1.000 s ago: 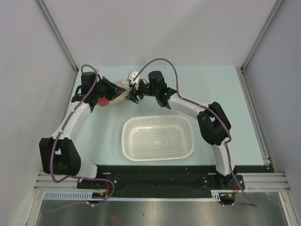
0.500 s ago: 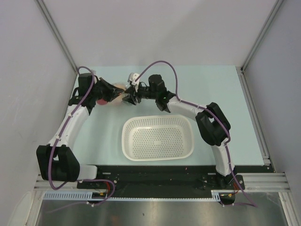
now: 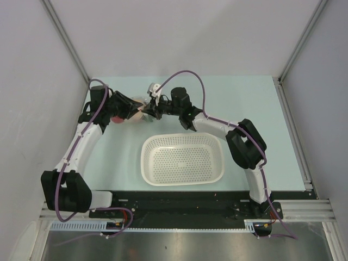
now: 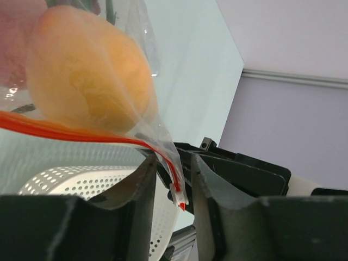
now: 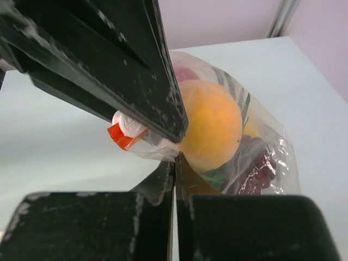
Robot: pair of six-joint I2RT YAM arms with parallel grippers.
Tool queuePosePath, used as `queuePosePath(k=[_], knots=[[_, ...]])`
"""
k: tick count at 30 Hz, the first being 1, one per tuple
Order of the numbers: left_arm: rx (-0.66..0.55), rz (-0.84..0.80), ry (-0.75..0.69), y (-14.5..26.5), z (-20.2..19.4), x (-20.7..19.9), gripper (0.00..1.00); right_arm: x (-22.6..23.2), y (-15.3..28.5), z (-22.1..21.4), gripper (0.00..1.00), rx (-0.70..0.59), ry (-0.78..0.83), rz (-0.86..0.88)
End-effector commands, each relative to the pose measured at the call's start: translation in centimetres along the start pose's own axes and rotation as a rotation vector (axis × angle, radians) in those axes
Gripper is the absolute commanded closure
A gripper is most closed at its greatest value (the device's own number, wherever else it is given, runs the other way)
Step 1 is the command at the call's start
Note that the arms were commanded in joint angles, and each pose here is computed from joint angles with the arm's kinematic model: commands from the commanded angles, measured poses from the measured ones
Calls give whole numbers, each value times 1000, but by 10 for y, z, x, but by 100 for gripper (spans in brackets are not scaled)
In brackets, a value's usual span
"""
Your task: Open the zip-top bag and remove the fake food
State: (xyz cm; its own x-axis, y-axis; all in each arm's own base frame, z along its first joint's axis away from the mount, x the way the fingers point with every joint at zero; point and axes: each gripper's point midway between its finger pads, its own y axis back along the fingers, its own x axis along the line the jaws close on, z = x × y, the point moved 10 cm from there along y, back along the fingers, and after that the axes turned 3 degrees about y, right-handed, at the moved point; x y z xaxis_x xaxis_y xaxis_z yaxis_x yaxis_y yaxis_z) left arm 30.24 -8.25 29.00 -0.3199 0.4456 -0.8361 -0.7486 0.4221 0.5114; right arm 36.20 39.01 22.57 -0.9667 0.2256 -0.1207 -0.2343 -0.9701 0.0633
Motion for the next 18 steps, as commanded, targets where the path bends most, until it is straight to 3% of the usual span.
queuePosePath(k=[1,4,12,18], knots=[[-77,18,25,24,-1,-13,61,-5,7,37,100,-71,78,-46],[-60,50,49,26,-2,-14,60,-8,8,38,100,-79,67,-38],[-28,43,78,26,-4,-16,69,-12,10,42,100,-86,77,-35],[-15,-2,93,27,-5,-21,65,-14,12,43,100,-78,77,-43]])
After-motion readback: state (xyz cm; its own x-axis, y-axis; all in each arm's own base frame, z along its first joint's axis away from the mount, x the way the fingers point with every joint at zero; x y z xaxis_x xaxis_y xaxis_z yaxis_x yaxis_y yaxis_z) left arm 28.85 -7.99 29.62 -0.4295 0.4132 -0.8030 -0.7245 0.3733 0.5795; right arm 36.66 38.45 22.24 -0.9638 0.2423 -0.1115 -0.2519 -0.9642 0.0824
